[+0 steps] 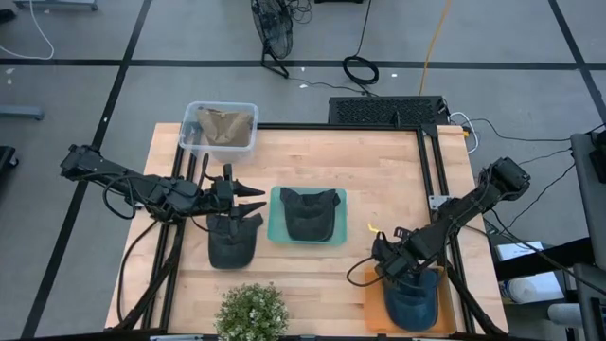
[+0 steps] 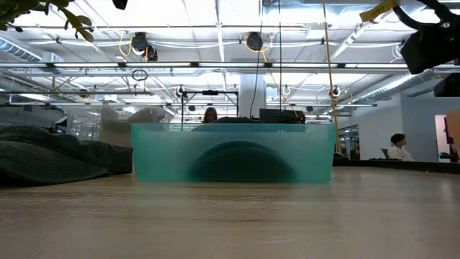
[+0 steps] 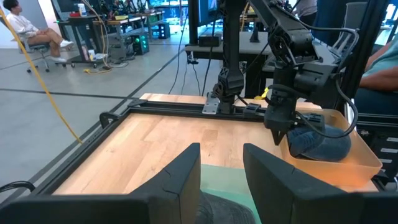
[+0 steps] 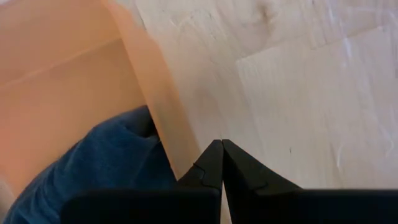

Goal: Pick & Place hat
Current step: Adjust the orange bin, then put the black cap into the green bin

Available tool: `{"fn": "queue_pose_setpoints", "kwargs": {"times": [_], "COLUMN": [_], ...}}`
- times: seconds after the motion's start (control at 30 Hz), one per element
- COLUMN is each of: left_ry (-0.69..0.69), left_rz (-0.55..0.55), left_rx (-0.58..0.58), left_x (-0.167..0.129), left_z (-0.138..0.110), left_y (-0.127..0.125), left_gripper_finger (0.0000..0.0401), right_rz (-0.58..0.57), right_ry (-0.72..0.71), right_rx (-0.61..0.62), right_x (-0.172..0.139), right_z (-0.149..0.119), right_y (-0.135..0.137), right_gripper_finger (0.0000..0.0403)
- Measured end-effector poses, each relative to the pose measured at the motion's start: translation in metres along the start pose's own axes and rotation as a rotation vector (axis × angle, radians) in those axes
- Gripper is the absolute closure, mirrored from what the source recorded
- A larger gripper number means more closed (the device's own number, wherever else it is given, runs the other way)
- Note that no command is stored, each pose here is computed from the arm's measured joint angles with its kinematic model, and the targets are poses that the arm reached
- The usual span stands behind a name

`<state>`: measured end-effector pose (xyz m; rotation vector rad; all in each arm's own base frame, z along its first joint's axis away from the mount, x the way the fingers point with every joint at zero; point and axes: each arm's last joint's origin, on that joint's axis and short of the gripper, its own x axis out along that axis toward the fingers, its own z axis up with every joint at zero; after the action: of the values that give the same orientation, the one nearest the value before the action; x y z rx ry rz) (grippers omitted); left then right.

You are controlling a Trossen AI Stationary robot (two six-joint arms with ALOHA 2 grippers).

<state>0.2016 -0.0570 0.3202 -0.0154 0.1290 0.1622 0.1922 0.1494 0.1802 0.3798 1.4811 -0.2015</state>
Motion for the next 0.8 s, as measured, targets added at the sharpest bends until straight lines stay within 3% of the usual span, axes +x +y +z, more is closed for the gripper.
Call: {"fn": "queue_pose_setpoints", "kwargs": {"times": [0.23, 0.43, 0.63, 0.8], "left_ry": [0.0, 0.0, -0.009, -0.012], "left_rz": [0.0, 0.0, -0.001, 0.0], "left_rx": [0.001, 0.002, 0.01, 0.012], "left_x": [0.0, 0.0, 0.0, 0.0], "left_z": [0.0, 0.0, 0.001, 0.001], "left_y": [0.0, 0.0, 0.0, 0.0], "left_gripper_finger": [0.027, 0.027, 0.027, 0.027], "right_rz": [-0.113, -0.18, -0.128, -0.105], "right_ry": [0.004, -0.119, -0.412, -0.701], "right_rx": [0.012, 0.054, 0.016, -0.067], "right_x": [-0.002, -0.028, -0.063, -0.078], "right_z": [-0.003, -0.001, 0.007, 0.033], "right_y": [-0.009, -0.012, -0.012, -0.009], "right_gripper_finger": [0.0403, 0.0403, 0.0403, 0.0403]}}
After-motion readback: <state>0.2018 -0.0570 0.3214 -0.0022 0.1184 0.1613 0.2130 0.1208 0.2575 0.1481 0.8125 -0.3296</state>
